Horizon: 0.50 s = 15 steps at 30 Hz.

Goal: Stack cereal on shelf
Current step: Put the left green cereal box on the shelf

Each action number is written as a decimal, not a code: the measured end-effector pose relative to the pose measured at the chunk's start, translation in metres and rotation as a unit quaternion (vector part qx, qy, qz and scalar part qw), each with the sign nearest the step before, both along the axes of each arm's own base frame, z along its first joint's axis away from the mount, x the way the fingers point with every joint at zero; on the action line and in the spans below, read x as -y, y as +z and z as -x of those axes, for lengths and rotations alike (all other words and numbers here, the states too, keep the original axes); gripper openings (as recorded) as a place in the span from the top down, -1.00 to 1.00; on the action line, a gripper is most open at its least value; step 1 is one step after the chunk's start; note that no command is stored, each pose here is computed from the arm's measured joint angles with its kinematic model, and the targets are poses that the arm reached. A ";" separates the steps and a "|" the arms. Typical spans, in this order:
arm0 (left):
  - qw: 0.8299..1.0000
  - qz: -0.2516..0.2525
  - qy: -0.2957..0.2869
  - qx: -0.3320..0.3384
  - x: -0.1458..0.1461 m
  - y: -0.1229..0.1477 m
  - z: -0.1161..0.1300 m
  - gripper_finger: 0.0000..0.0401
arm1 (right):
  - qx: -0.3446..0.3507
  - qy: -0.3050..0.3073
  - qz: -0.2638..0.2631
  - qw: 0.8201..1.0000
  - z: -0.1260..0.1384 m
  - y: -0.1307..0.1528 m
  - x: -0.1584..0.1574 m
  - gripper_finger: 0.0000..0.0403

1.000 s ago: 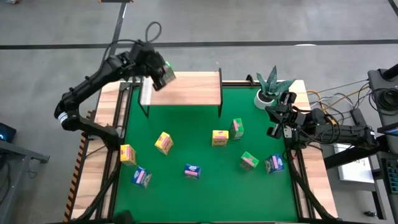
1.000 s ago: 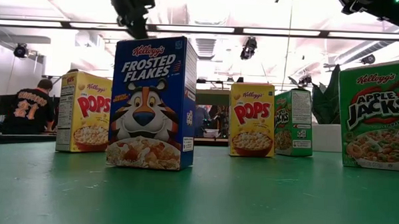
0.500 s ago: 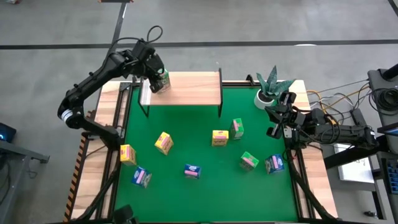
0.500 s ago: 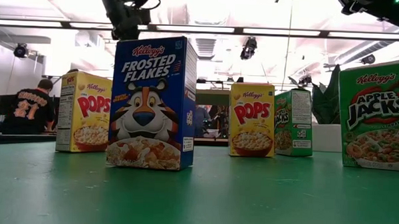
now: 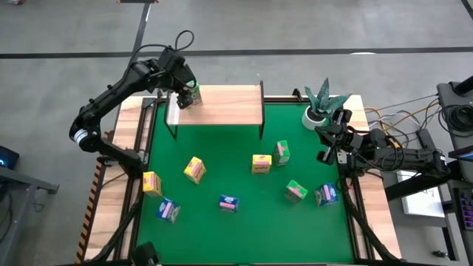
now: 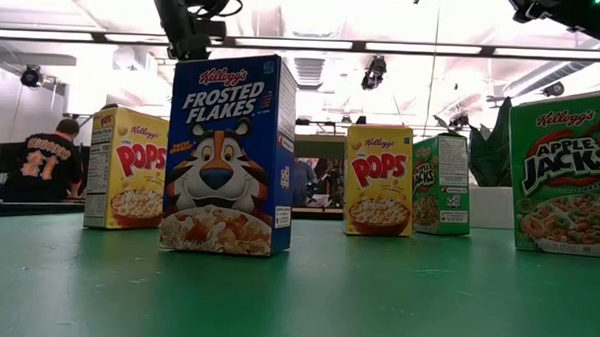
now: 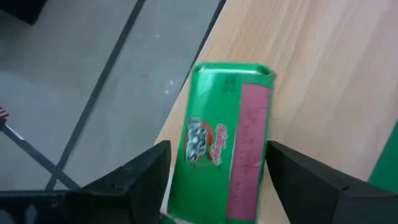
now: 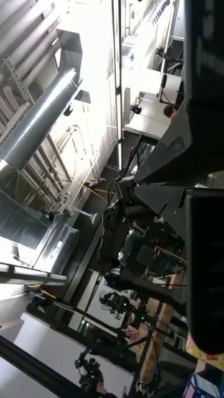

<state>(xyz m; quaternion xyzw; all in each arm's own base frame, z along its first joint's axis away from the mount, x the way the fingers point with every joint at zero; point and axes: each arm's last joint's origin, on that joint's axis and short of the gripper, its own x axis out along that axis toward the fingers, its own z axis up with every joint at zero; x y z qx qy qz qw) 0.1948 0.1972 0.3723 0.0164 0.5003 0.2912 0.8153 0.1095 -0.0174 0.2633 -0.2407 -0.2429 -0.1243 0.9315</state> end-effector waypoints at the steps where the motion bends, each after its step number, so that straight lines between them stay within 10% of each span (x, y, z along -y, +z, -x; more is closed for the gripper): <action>1: 1.000 0.000 0.000 0.000 0.001 0.002 0.001 -0.24 | 0.000 0.000 0.000 1.000 0.000 0.000 0.000 0.96; 15: 0.998 -0.007 0.016 0.066 0.023 0.043 -0.005 -0.26 | -0.001 -0.002 0.003 1.000 0.000 0.000 0.000 0.96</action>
